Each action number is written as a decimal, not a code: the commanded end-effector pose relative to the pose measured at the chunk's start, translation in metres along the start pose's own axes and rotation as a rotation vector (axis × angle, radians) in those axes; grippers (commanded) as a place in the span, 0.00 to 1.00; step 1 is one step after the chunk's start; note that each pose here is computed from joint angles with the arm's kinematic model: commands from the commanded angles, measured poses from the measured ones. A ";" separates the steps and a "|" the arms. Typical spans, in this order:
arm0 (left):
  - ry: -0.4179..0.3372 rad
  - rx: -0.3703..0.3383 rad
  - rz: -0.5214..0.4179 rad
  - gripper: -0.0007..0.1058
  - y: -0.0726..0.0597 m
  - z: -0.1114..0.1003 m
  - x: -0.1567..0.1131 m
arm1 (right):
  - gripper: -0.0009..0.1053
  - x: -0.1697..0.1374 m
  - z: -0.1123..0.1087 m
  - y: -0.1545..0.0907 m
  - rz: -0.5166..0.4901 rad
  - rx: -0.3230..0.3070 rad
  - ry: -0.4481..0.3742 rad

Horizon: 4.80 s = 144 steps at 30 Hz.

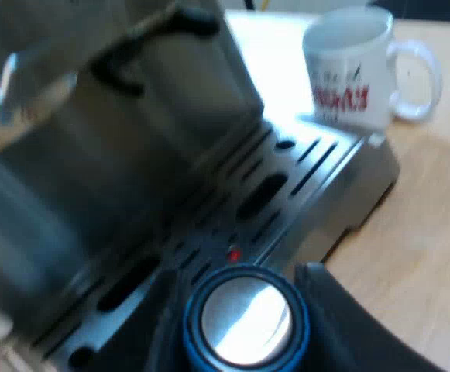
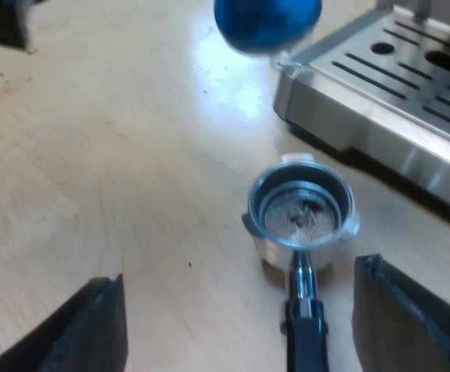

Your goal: Grind coffee beans and then tamp

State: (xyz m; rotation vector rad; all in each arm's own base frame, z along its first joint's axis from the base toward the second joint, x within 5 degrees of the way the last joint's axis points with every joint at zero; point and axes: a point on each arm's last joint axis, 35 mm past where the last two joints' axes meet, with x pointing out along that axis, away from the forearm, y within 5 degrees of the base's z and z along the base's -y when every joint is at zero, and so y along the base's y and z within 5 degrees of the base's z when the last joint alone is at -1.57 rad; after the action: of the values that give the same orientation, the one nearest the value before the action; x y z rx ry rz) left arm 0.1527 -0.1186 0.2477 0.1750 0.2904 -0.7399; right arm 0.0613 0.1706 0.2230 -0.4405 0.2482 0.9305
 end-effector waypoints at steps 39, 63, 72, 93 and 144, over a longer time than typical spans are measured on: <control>0.232 -0.183 0.000 0.23 0.048 -0.083 0.054 | 0.60 -0.002 0.008 -0.001 0.008 -0.031 -0.059; 0.130 -0.189 0.016 0.74 0.050 -0.066 0.049 | 0.60 -0.002 0.008 -0.001 0.004 0.031 -0.058; -0.056 -0.129 0.041 0.74 0.041 -0.020 0.001 | 0.60 -0.002 0.009 0.000 0.044 0.061 -0.045; -0.179 -0.220 0.028 0.74 0.027 0.073 -0.085 | 0.60 -0.031 0.069 -0.041 -0.030 0.146 0.227; 0.007 -0.431 0.242 0.74 0.021 0.039 -0.151 | 0.60 -0.173 0.046 -0.121 -0.504 0.345 0.247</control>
State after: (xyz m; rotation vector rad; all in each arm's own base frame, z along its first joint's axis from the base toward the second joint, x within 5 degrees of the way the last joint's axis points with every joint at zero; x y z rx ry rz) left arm 0.0715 -0.0173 0.3346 -0.1965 0.4338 -0.4328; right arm 0.0683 0.0050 0.3570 -0.2556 0.5286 0.3273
